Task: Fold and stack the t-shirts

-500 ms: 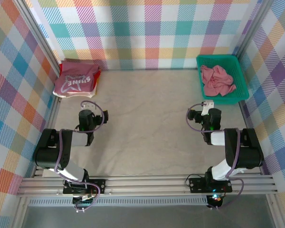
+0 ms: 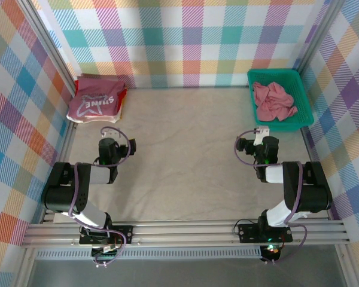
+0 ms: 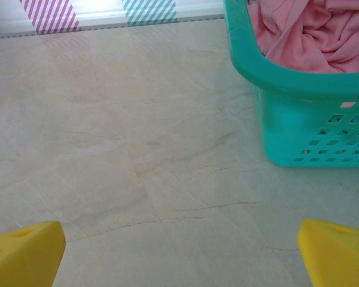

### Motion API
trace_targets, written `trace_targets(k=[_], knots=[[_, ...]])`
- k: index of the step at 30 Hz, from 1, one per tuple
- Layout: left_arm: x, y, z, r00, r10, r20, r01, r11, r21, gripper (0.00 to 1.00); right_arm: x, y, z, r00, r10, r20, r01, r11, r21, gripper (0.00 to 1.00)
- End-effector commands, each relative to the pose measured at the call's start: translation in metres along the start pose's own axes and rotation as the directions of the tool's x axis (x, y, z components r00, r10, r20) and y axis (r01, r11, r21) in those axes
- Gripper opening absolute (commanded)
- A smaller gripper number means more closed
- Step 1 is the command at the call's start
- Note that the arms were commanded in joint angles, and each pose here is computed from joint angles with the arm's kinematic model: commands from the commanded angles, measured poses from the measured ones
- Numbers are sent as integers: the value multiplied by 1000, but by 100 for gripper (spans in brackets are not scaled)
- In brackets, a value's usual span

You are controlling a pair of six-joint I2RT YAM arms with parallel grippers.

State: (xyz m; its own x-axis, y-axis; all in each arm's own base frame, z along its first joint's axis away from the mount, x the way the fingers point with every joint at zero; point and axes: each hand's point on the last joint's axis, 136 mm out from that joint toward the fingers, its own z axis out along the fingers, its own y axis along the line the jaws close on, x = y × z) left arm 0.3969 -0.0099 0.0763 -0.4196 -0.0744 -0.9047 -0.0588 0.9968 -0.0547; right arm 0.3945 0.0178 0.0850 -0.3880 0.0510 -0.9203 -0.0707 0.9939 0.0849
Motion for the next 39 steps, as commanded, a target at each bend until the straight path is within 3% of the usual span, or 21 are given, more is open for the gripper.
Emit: trace_targets(k=[1, 7, 8, 10, 12, 13, 15, 17, 19, 22, 27, 31, 39], knots=[[-3, 1, 1, 1000, -17, 8, 17, 1000, 9, 100, -8, 4, 1, 1000, -11, 24, 12, 1000, -21, 100], [-14, 9, -6, 999, -28, 26, 29, 999, -40, 100, -25, 7, -8, 999, -27, 43, 27, 1000, -15, 100], [-23, 10, -14, 1000, -18, 7, 18, 997, -78, 100, -34, 9, -16, 999, -29, 20, 29, 1000, 4, 99], [-79, 0, -44, 998, -42, 46, 46, 995, -87, 99, -70, 4, -38, 989, 147, 6, -147, 988, 53, 100], [-131, -27, -75, 983, -114, 142, 110, 993, 34, 96, -109, 32, -53, 982, 190, 9, -188, 977, -103, 100], [-159, -46, -89, 974, -128, 186, 110, 988, 107, 95, -123, 41, -52, 978, 209, -19, -209, 967, -144, 94], [-189, -93, -103, 977, -78, 201, 35, 977, 209, 96, -134, 32, -35, 953, 268, -142, -275, 961, -32, 89], [-203, -150, -107, 979, 13, 204, -76, 949, 306, 96, -142, 10, -17, 922, 311, -232, -289, 949, 126, 91], [-198, -215, -104, 982, 90, 168, -156, 885, 439, 96, -157, -16, 1, 916, 323, -238, -269, 934, 233, 91], [-181, -290, -103, 973, 172, 152, -229, 782, 580, 97, -171, -58, 26, 857, 458, -237, -389, 876, 286, 88], [-141, -363, -99, 959, 246, 138, -271, 672, 689, 98, -155, -96, 73, 811, 476, -341, -335, 855, 396, 86], [-129, -377, -95, 965, 233, 119, -246, 655, 714, 98, -132, -116, 102, 775, 497, -390, -312, 838, 448, 86], [-105, -359, -90, 951, 296, 92, -277, 681, 678, 98, -110, -130, 152, 734, 510, -448, -313, 840, 443, 87]])
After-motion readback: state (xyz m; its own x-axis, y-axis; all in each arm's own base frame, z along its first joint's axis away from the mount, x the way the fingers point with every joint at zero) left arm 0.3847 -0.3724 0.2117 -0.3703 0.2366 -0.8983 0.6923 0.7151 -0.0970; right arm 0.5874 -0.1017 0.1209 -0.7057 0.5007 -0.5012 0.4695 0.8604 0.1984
